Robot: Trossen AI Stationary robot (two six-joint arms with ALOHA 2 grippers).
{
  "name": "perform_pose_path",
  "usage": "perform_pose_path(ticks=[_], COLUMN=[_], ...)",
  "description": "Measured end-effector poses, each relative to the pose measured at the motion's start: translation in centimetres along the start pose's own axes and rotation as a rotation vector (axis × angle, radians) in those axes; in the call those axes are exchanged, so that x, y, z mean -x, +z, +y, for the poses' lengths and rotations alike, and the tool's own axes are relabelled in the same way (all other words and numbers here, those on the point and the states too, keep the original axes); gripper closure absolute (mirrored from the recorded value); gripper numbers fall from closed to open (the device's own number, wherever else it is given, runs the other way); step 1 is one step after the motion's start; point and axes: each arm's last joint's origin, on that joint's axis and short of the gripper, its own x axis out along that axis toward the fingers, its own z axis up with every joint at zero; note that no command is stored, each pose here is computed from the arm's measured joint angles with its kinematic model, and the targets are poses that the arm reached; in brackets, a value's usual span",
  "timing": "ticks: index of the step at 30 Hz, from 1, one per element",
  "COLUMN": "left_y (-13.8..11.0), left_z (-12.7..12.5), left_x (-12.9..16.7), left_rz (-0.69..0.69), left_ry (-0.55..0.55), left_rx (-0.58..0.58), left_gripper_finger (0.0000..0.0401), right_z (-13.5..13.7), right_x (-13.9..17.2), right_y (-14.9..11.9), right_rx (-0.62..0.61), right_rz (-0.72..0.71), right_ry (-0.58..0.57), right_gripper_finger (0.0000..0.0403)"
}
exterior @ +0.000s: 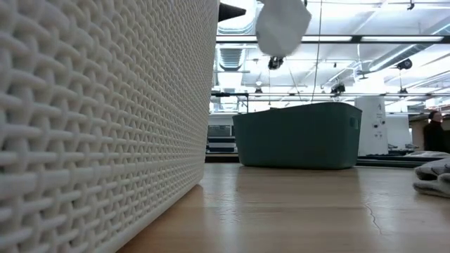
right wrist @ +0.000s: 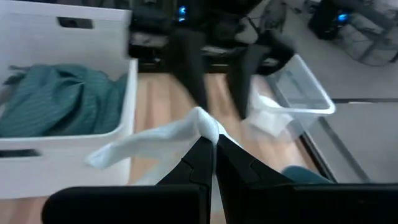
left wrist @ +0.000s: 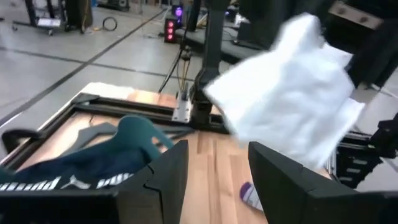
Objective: Pick & Place Cloths
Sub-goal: Put the white sock into the transparent bin
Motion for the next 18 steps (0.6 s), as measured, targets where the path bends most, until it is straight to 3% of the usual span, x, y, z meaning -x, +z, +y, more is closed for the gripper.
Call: perform_pose_path(ticks=[10,18], left_y=[0.4,0.5], left_z=[-1.4,-1.3], left_x=[-2.7,-4.8], left_rz=[-0.003,0.007], left_ry=[-0.032,-0.019], left_rx=[-0.065,-0.065], left_gripper_finger=[0.0226,0.0226], right_z=[-1.2,-0.5], right_x=[-0.8,-1.6], right_y=[0.0,0.3], right_rx=[0.019,0.025], right_rz=[0.01,-0.015], right_ry=[-0.042,0.07], right_gripper_finger=[0.0394,0.0394])
